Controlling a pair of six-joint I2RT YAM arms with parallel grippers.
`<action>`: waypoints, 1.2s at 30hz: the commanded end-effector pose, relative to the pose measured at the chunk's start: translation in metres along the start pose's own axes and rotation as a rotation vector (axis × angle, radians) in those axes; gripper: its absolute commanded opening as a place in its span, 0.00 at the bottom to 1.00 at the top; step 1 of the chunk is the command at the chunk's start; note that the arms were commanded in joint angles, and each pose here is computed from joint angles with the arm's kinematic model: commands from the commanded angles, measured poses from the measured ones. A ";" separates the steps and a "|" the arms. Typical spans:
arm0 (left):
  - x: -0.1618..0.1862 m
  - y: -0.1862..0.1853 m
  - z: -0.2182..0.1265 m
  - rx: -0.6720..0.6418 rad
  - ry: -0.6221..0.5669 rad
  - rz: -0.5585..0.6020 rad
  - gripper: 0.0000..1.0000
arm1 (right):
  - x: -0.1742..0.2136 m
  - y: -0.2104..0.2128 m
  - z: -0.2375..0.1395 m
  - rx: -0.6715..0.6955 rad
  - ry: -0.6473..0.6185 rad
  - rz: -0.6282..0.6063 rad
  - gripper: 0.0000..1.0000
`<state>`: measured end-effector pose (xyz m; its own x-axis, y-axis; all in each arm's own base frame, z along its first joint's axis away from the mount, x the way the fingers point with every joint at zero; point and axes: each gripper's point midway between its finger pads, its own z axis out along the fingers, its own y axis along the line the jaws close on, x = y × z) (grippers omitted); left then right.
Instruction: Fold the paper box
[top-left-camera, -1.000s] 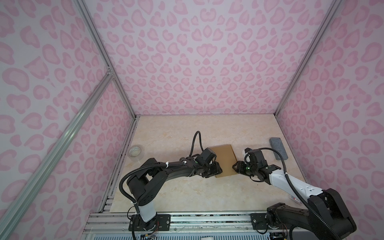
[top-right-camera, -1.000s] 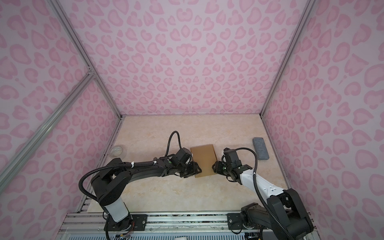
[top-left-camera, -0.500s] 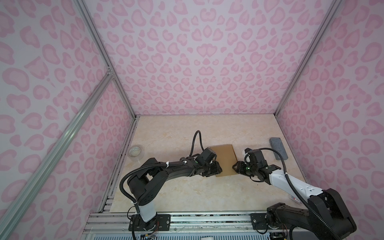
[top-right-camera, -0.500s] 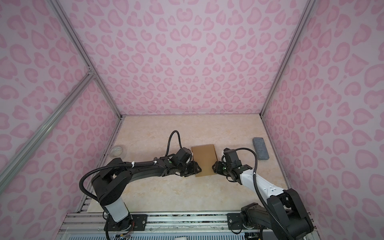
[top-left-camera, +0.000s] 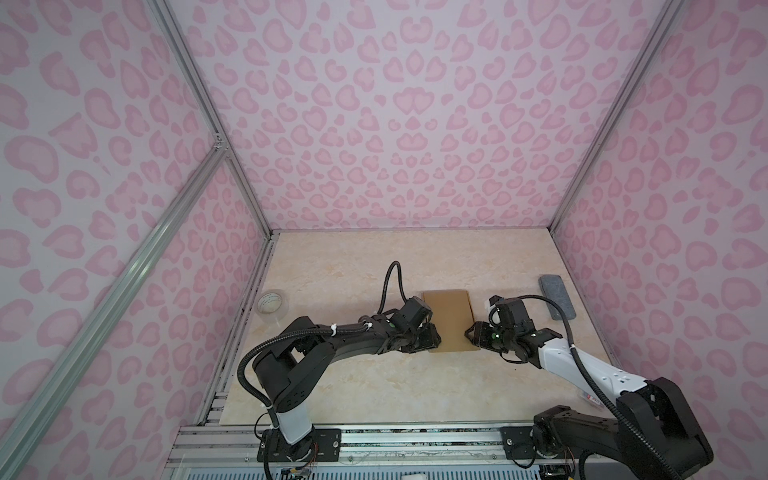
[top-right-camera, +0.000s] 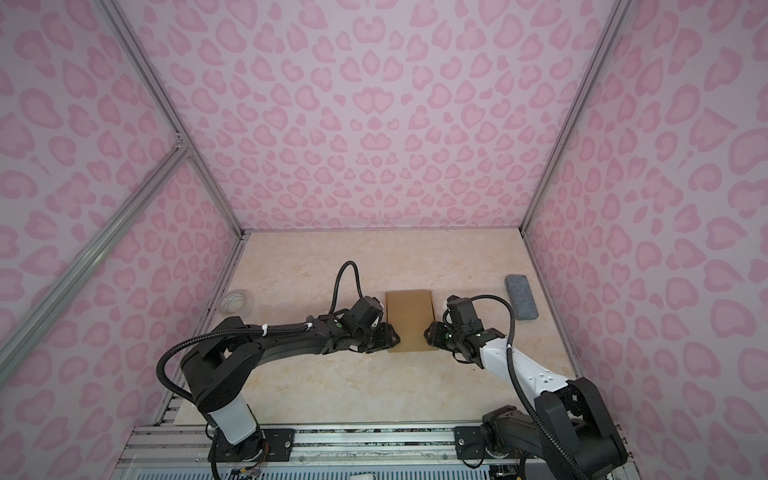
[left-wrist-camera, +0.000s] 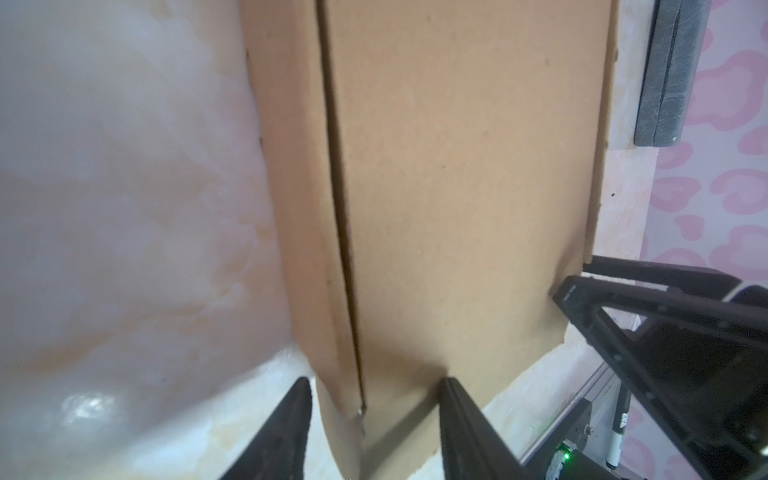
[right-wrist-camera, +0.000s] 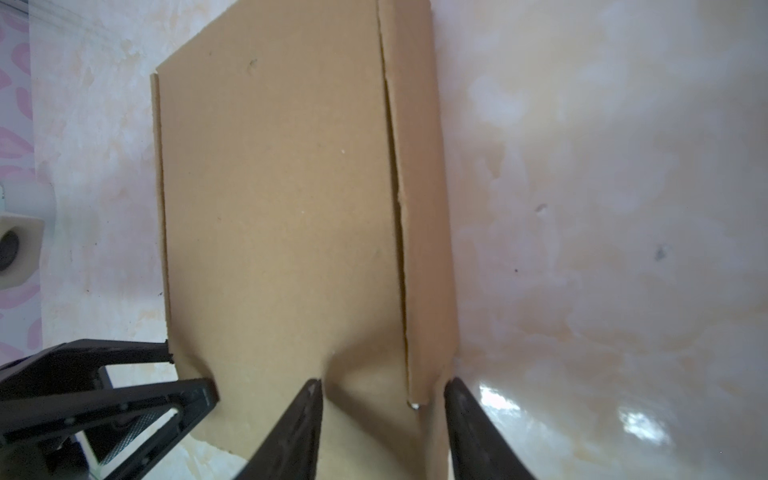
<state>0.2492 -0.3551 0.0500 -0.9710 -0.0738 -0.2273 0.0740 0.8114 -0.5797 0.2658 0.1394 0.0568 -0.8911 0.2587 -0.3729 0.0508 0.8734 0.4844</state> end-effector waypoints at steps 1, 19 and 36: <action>-0.001 0.005 -0.002 -0.024 -0.006 0.005 0.52 | 0.000 -0.004 -0.001 0.024 0.000 -0.006 0.50; -0.005 0.004 -0.009 -0.031 -0.023 0.012 0.56 | 0.003 -0.003 0.000 0.015 0.008 0.001 0.50; -0.011 0.004 -0.020 -0.044 -0.053 0.027 0.59 | -0.003 0.000 -0.006 0.023 -0.004 -0.010 0.50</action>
<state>0.2524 -0.3404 0.0592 -0.9625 -0.0792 -0.2593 0.0771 0.8370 -0.5418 0.2650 0.1395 0.0624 -0.8925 0.2531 -0.3734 0.0476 0.8760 0.4800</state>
